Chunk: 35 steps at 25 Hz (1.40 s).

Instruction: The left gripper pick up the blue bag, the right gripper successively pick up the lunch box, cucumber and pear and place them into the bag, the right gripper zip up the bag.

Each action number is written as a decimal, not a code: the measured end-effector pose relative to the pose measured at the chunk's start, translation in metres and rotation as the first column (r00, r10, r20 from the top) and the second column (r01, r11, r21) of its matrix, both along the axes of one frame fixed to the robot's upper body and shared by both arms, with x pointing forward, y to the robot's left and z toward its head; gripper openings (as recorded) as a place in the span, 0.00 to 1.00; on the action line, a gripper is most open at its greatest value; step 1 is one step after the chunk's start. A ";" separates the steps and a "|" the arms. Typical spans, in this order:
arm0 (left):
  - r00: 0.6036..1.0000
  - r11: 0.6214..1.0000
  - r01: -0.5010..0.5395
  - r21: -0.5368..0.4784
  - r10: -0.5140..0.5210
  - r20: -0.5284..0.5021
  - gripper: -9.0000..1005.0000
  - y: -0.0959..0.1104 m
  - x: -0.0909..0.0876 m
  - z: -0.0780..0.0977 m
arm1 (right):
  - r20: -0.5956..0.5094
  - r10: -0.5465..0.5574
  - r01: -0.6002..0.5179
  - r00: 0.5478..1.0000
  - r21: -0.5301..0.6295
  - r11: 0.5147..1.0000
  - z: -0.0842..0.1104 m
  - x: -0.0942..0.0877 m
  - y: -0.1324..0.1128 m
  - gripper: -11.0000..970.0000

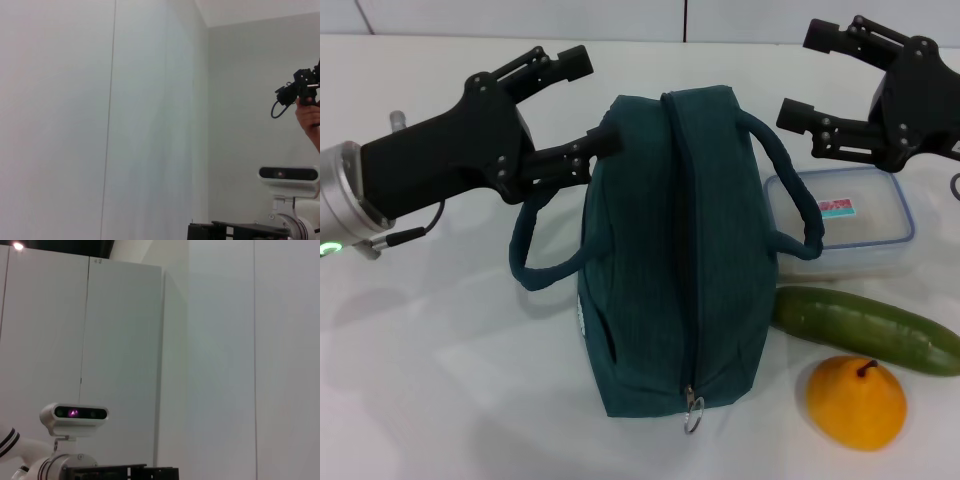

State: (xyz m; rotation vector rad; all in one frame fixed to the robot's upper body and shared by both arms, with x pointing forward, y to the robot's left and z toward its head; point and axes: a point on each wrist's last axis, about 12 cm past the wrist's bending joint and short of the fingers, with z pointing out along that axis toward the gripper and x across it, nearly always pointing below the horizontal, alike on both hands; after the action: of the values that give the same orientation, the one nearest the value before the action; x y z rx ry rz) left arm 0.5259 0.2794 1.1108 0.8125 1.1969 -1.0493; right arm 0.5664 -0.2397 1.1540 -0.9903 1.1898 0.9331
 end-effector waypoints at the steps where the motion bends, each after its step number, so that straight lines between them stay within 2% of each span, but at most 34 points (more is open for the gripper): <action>1: 1.000 1.000 0.000 0.000 0.000 0.000 0.89 0.000 0.000 0.000 | -0.001 -0.001 0.001 1.000 0.001 1.000 0.000 0.000 0.000 0.88; 21: 1.000 1.000 0.016 -0.004 -0.016 -0.018 0.88 0.001 -0.001 0.001 | -0.004 -0.007 0.007 1.000 0.011 1.000 -0.003 -0.003 0.000 0.88; 25: 0.989 0.997 0.075 -0.005 -0.075 -0.126 0.88 0.012 0.009 0.019 | 0.012 -0.012 0.011 1.000 0.017 1.000 0.002 -0.002 -0.001 0.88; 29: 0.951 0.991 0.125 0.049 -0.106 -0.292 0.88 0.022 0.021 0.036 | 0.016 -0.022 0.022 1.000 0.017 1.000 0.004 0.000 -0.004 0.88; 32: 0.923 0.980 0.162 0.113 -0.110 -0.369 0.88 0.019 0.021 0.037 | 0.021 -0.044 0.044 0.999 0.029 0.999 0.005 0.001 -0.007 0.88; 35: 0.912 0.976 0.149 0.160 -0.073 -0.404 0.88 0.012 0.017 0.034 | 0.025 -0.050 0.049 0.998 0.034 0.998 0.006 0.002 -0.007 0.88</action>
State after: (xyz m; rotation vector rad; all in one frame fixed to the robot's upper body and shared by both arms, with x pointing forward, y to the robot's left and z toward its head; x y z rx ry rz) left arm 0.5431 0.2918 1.1450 0.8451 1.6295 -1.2477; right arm 0.5683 -0.2467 1.1601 -0.9393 1.1688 0.8957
